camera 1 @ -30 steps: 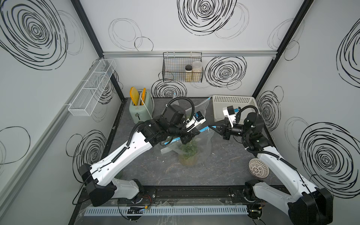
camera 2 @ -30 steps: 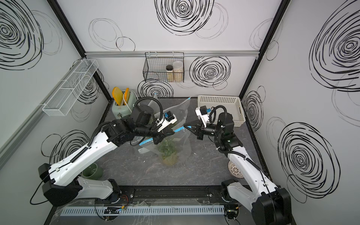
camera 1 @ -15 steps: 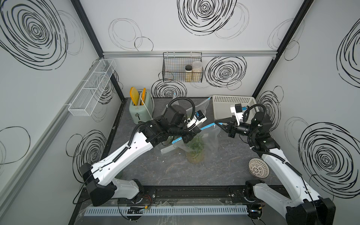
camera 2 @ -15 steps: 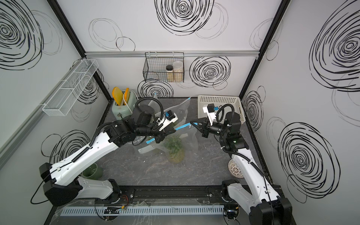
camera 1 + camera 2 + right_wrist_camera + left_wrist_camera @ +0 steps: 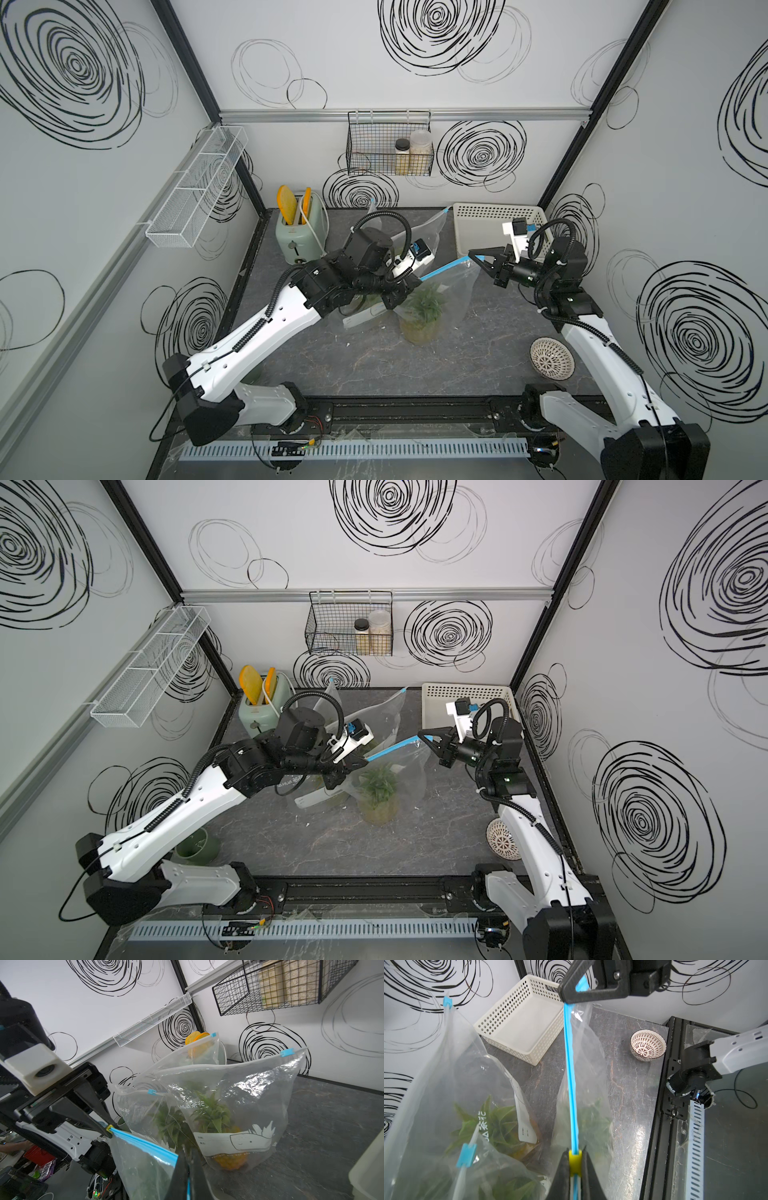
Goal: Open the zip-top bag and take out the pineapple
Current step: Unzip the zipper on the zipper food storage bag.
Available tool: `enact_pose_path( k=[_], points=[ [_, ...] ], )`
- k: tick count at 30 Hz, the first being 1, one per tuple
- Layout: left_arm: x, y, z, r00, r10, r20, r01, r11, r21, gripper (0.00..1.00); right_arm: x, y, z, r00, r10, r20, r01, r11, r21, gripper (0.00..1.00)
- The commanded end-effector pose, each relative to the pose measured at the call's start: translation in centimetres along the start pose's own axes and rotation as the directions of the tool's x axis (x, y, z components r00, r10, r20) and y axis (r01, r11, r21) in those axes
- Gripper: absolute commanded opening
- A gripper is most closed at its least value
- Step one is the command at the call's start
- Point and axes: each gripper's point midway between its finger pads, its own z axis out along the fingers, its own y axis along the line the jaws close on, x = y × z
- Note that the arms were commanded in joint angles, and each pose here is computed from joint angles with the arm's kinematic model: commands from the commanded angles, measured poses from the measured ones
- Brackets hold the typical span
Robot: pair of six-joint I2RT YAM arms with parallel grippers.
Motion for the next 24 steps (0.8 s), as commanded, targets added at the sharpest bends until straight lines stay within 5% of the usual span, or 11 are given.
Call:
enact_pose_path(
  k=[1,15,24],
  points=[
    [2.6,-0.5,-4.2,0.997,-0.059,-0.050,0.057,0.998,-0.038,0.02,-3.5,-4.0,-1.7,0.992,-0.049,0.113,0.024,0.976,0.217,0.00],
    [4.8,-1.0,-5.8,0.990,-0.138,-0.011,0.137,0.989,-0.064,0.19,-4.0,-2.4,-1.6,0.989,-0.060,0.132,0.042,0.990,0.134,0.00],
    [-1.5,-0.5,-7.1,0.973,-0.107,0.204,0.116,0.993,-0.030,0.35,-5.2,0.9,-2.9,0.988,-0.069,0.136,0.049,0.988,0.144,0.54]
  ],
)
